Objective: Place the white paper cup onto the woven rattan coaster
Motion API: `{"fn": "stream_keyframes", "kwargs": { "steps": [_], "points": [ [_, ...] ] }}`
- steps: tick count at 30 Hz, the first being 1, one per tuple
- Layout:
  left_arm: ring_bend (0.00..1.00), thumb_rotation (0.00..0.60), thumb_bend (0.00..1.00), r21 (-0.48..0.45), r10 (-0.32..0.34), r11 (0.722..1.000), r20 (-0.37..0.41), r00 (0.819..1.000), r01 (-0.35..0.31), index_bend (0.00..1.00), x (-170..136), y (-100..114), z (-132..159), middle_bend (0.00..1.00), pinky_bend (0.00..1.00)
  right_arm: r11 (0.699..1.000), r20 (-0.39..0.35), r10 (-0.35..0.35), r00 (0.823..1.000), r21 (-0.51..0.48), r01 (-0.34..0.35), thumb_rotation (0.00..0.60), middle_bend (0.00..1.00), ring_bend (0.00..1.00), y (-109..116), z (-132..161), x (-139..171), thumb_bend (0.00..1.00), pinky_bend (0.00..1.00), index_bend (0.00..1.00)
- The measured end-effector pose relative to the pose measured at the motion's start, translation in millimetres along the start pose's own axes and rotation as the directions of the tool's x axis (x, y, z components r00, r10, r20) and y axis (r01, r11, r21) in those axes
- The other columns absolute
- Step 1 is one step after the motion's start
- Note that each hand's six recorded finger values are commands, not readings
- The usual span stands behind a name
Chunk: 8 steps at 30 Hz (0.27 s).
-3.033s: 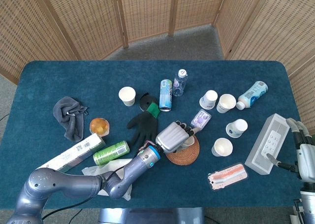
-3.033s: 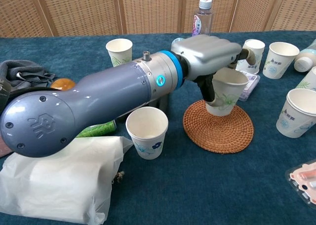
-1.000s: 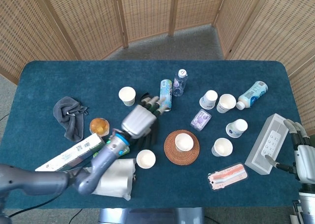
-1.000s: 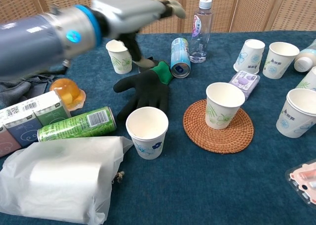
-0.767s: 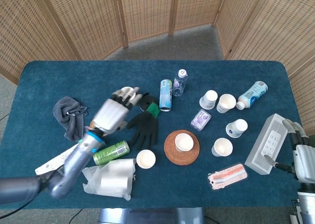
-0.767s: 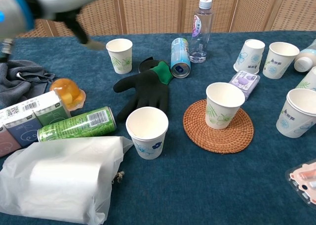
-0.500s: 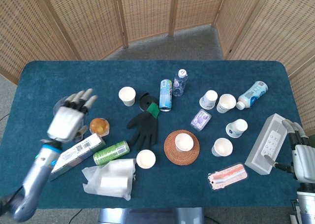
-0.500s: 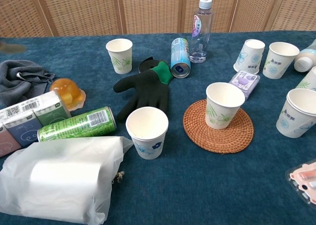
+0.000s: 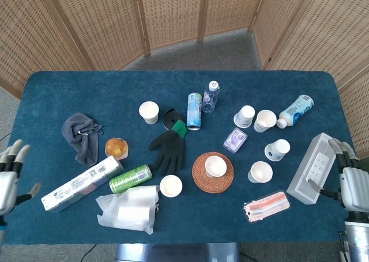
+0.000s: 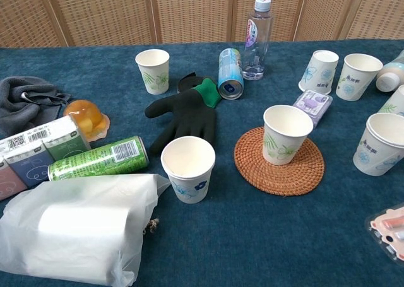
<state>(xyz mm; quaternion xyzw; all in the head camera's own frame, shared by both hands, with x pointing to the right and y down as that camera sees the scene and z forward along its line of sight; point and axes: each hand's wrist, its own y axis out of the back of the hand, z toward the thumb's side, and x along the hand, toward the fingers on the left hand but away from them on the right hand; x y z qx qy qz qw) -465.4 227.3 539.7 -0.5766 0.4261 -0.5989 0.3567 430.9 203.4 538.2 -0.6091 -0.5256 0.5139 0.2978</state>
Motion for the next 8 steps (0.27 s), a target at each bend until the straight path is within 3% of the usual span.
{"fn": "stream_keyframes", "kwargs": {
  "steps": [8],
  "points": [
    [0.0, 0.6, 0.28, 0.001, 0.046, 0.999, 0.011, 0.999, -0.046, 0.0, -13.5, 14.7, -6.6, 0.0, 0.06, 0.999, -0.009, 0.024, 1.0, 0.034, -0.023, 0.6, 0.0, 0.0, -9.9, 2.7, -1.0, 0.15, 0.17, 0.0]
  ]
}}
